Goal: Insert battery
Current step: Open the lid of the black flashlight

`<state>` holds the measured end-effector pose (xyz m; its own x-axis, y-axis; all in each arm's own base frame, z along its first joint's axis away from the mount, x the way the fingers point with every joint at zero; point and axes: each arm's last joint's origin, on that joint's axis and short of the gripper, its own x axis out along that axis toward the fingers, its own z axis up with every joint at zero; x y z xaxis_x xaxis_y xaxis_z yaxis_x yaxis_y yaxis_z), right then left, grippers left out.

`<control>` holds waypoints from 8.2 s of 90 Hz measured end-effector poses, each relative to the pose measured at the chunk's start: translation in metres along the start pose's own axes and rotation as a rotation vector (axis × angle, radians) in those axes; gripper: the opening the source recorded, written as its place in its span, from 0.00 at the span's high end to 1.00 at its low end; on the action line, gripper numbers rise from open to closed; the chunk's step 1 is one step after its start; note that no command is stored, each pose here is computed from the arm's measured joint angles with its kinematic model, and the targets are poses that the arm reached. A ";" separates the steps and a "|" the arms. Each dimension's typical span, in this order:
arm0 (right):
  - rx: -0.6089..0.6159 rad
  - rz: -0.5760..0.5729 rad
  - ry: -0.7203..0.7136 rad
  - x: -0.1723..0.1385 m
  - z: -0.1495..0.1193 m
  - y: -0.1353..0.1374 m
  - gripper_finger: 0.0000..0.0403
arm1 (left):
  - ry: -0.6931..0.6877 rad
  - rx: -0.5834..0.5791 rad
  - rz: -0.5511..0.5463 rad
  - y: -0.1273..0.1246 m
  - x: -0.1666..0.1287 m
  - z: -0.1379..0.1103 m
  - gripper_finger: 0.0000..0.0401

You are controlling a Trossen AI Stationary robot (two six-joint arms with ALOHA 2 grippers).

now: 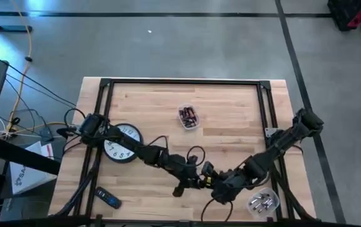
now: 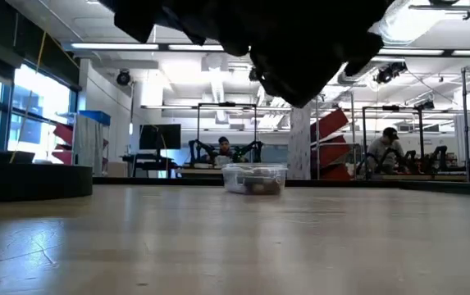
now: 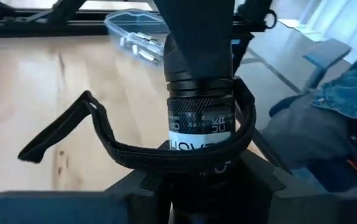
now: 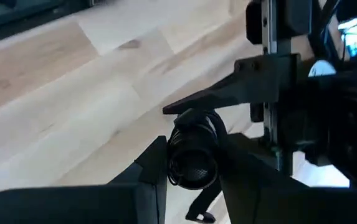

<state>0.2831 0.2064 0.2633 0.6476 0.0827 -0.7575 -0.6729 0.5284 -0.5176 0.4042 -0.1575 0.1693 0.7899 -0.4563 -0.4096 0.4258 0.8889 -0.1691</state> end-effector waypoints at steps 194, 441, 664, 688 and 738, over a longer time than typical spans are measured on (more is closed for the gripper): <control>2.029 -0.324 0.377 -0.010 -0.057 -0.056 0.64 | -0.229 0.143 0.791 0.033 0.037 -0.046 0.76; -0.125 0.149 0.371 0.008 -0.031 -0.021 0.79 | -0.104 -0.062 -0.044 0.050 0.041 -0.055 0.76; 1.349 -0.318 -0.042 0.020 -0.119 0.020 0.59 | -0.488 0.117 0.700 0.073 0.053 -0.088 0.74; 1.359 -0.319 -0.042 0.020 -0.119 0.020 0.61 | -0.481 0.117 0.704 0.073 0.054 -0.089 0.74; 1.287 -0.277 -0.034 0.020 -0.118 0.020 0.79 | -0.508 0.101 0.596 0.067 0.053 -0.084 0.76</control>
<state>0.2398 0.1193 0.1910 0.7295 -0.1470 -0.6681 0.2901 0.9509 0.1076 0.4379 -0.1193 0.0613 0.9920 0.1118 0.0581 -0.1143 0.9925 0.0429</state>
